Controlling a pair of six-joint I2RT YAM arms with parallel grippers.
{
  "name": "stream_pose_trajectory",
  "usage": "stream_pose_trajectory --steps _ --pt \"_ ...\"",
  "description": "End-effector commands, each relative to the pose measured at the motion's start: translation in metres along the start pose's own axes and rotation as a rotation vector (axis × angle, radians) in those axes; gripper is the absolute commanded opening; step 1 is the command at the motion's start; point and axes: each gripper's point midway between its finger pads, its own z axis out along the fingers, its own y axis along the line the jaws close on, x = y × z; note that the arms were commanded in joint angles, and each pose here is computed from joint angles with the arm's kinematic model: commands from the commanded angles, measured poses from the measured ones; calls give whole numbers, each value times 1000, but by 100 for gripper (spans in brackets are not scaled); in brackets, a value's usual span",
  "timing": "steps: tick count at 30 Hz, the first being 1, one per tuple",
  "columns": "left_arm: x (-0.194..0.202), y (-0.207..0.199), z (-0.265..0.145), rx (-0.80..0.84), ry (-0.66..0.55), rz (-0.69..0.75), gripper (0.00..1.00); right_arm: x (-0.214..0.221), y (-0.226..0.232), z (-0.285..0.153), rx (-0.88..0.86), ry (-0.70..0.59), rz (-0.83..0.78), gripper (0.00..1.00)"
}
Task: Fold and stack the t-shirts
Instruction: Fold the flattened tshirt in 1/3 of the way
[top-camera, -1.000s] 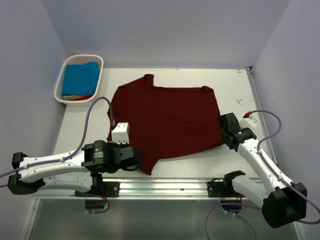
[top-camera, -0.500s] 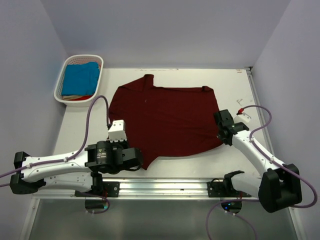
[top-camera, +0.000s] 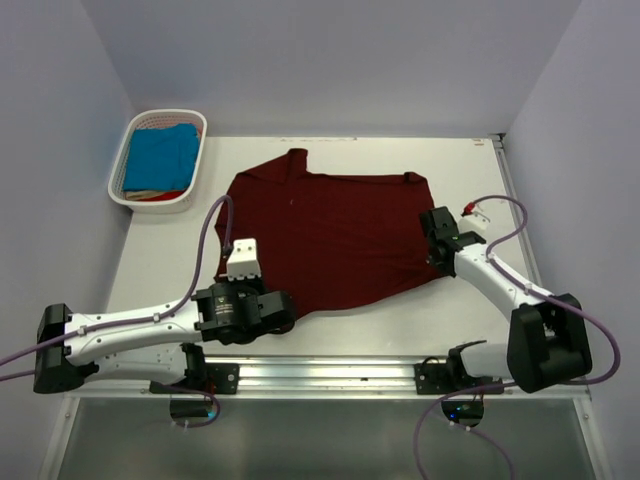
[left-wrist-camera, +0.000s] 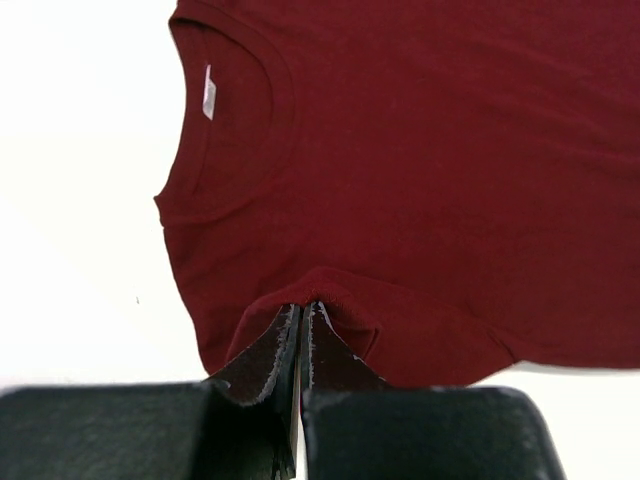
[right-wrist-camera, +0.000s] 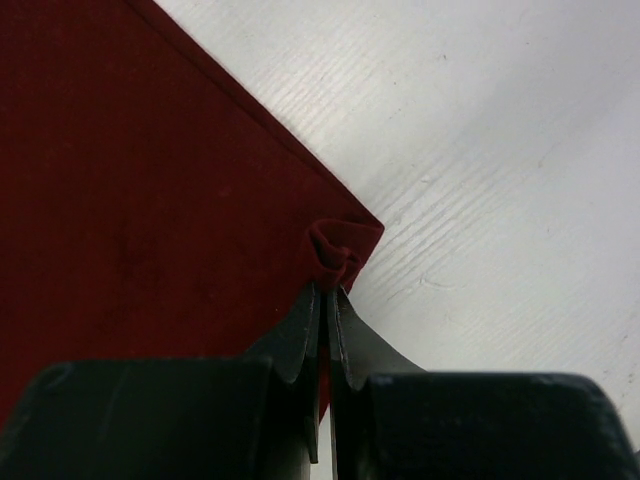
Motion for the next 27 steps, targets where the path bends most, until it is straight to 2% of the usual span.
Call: stream_pose_trajectory --steps 1,8,27 --pt "-17 -4 15 -15 -108 -5 0 -25 15 -1 -23 -71 15 0" --pt "-39 -1 29 -50 -179 11 0 -35 17 2 -8 -107 -3 0" --pt "-58 3 66 -101 -229 89 0 -41 27 13 12 -112 -23 0"
